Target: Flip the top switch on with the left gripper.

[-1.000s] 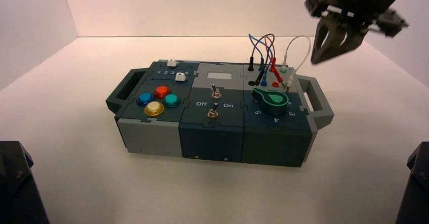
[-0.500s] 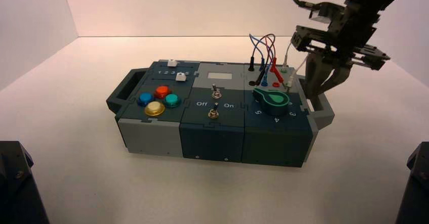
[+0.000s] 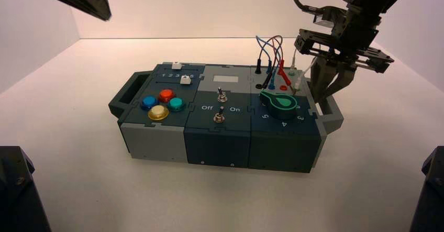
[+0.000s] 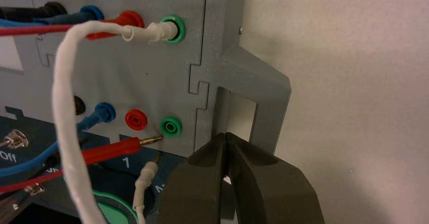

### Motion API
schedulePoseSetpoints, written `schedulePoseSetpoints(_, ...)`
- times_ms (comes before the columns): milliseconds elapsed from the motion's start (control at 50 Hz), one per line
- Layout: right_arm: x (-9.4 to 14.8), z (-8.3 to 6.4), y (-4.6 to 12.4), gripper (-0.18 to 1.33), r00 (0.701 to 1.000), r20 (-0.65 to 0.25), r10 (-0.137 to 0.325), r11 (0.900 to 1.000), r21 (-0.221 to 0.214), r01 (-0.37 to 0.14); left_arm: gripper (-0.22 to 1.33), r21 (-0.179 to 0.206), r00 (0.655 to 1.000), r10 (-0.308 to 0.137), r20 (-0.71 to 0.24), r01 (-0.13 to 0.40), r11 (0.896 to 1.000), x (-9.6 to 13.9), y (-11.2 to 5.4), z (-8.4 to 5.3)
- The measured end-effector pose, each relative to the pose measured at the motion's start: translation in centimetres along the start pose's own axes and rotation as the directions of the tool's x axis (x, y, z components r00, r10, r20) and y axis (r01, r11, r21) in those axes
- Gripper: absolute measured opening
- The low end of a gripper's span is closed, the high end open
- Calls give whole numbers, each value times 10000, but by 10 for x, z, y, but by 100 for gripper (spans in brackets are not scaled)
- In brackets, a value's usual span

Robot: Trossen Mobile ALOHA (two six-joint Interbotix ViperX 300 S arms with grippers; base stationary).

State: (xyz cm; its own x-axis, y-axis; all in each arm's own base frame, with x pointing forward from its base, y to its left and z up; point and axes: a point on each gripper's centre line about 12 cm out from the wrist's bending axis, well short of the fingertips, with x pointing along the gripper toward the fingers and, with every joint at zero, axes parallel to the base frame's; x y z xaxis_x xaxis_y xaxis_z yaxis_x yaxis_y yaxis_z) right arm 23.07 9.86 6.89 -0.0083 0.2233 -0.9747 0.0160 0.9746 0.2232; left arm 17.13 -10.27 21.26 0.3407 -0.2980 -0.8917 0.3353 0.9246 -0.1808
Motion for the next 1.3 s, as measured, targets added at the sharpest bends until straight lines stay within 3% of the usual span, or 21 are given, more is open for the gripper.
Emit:
schedulePoseSetpoints(180,1,1,0,-16,10000,-11,-5,10000,34,5,-16,-302,9995,-166,-281,158,9994,0,-4,-3)
schedulePoseSetpoints(440,1,2,0,-16,10000,-14,-5,10000,3,5,-16,-1530,9972,-143,-740,28,9882,8,-4,-5)
schedulePoseSetpoints(560,1,3,0,-16,10000,-11,-5,10000,34,5,-16,-1820,9943,-99,-1058,-96,9833,15,-4,-5)
schedulePoseSetpoints(800,1,4,0,-16,10000,-11,-5,10000,34,5,-16,-1691,9805,-15,-1967,-324,9851,38,-11,-3)
schedulePoseSetpoints(1140,2,3,0,-16,10000,-39,-14,10000,40,14,-16,-1035,9488,146,-3157,-497,9934,71,-31,5)
schedulePoseSetpoints(1300,2,3,1,-16,10000,-43,-14,10000,25,14,-16,-969,9426,183,-3333,-536,9939,83,-36,9)
